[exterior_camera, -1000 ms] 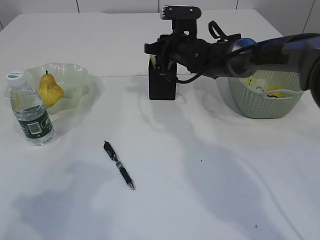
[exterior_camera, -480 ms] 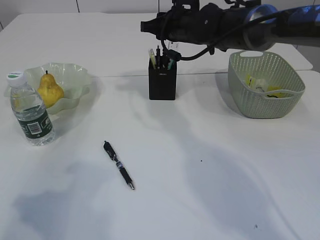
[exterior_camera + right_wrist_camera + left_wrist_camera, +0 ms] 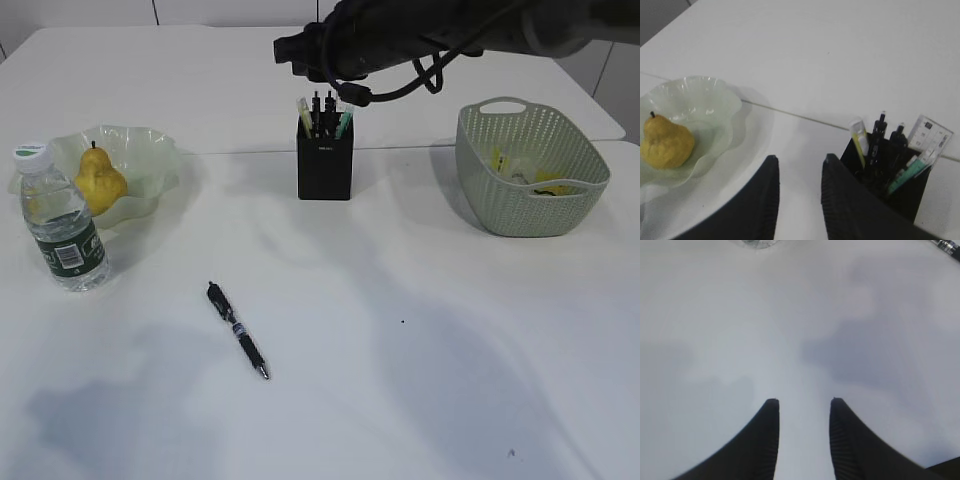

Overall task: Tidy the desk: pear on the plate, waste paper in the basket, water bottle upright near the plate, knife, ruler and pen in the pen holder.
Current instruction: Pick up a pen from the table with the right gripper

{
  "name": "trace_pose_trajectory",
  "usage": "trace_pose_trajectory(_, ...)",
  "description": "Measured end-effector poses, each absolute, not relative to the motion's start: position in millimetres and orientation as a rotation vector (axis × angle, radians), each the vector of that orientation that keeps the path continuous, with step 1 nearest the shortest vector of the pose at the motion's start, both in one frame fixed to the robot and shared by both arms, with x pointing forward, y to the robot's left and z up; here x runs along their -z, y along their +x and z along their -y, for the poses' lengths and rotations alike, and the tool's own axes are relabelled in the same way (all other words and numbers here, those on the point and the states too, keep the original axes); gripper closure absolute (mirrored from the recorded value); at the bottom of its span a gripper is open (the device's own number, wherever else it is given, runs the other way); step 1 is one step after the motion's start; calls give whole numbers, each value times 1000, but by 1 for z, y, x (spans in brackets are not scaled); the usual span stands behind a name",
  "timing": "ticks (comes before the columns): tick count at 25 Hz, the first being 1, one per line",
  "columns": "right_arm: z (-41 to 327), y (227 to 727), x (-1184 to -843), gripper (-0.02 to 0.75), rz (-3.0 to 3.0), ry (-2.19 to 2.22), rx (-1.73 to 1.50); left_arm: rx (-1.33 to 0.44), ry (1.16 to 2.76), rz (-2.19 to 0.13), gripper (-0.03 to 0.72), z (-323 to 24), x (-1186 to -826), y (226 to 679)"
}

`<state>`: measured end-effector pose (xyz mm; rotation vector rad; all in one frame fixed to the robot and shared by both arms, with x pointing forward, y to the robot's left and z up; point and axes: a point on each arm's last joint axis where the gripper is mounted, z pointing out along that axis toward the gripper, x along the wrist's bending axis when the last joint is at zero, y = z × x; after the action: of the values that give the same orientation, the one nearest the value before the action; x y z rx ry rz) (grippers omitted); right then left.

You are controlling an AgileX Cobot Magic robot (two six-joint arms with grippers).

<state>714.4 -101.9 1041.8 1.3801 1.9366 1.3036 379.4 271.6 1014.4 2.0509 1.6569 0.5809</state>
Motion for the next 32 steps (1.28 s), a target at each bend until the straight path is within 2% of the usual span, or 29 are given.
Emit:
trace_pose_trajectory(10,106,684,-1048,489,-2293,1354,-1055,-581,2051,-1657,451,-272,-1014,379)
trace_pose_trajectory(19,121,650,-1048,489,-2617,1493,-613,-590,2040,-1646,451,-271,-1015,380)
trace_pose_trajectory(24,130,648,-1057,489,-2540,1549,-428,-591,2039,-1645,451,-271,-1015,381)
trace_pose_trajectory(32,106,637,-1057,489,-2572,1487,-409,-591,2038,-1645,451,-271,-1015,381)
